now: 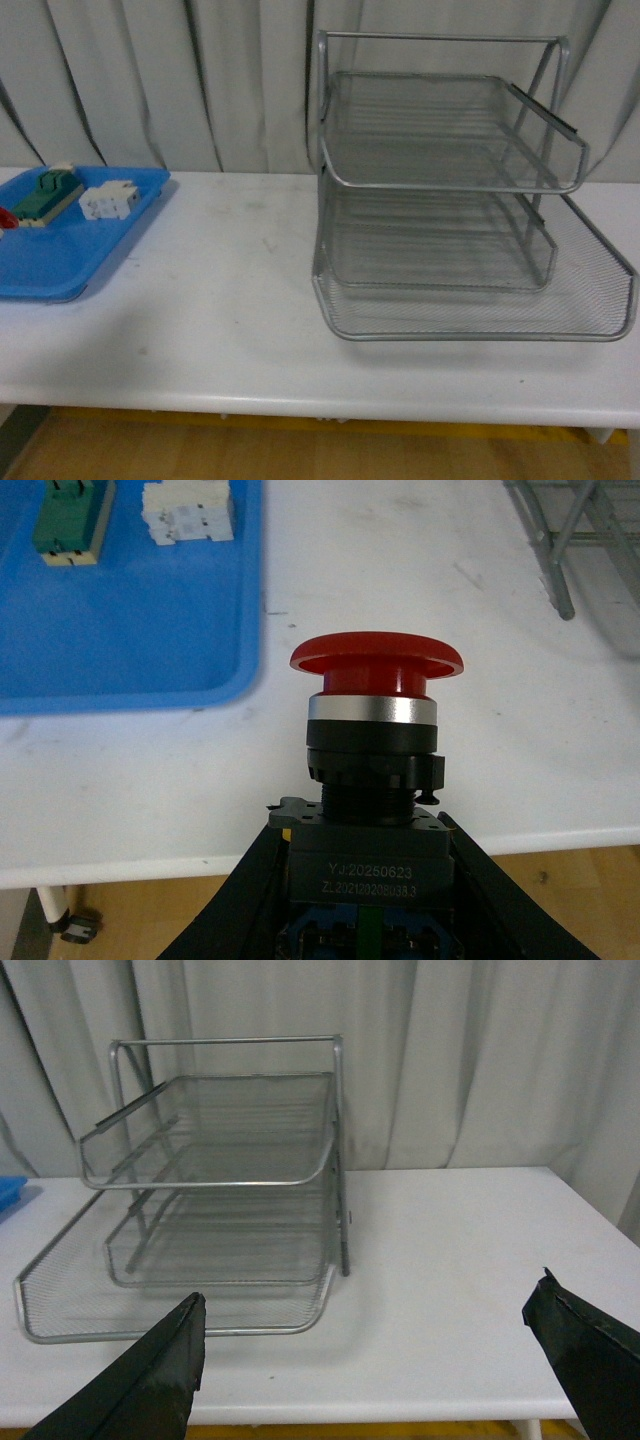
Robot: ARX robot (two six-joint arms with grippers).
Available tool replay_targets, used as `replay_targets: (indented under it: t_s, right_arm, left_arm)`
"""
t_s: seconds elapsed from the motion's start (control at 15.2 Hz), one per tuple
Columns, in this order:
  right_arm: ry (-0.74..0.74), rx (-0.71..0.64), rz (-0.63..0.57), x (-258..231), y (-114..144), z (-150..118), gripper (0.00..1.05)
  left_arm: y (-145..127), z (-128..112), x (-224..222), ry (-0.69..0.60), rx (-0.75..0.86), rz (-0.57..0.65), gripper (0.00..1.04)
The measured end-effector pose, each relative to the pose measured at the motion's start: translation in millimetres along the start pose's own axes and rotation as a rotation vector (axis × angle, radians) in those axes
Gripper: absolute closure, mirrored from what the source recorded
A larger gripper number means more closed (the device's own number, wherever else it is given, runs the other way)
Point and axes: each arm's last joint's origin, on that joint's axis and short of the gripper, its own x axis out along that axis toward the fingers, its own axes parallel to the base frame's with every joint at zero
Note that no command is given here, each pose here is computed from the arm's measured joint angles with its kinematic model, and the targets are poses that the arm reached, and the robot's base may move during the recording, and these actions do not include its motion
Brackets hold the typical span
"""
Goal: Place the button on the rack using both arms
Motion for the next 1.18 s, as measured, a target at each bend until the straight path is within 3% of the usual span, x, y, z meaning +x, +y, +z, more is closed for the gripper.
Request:
replay_targets:
  t_s: [0.46,0.66,0.85,0.92,1.05,1.18]
  right_arm:
    - [0.0,0.0,0.0,0,0,0,0.06]
    - [0.005,0.0,-0.004,0,0,0,0.06]
    - [0.001,0.0,-0.003,0,0,0,0.06]
    - [0.001,0.0,-0.002,0,0,0,0.06]
    - [0.001,0.0,-0.002,0,0,0,0.06]
    - [0.001,0.0,-0.002,0,0,0,0.06]
  left_arm:
    - [-6,1,1,0.0,0.015,-0.007,0.69]
    - [-21,22,5,-0.038,0.049,-0.037,0.69]
    - [-66,66,14,-0.129,0.09,-0.119,0.69]
    - [-134,58,21,-0.087,0.175,-0.309,0.69]
    - [-170,47,25,-0.048,0.238,-0.4,0.69]
    - [-184,41,39,-0.005,0.26,-0.417,0.69]
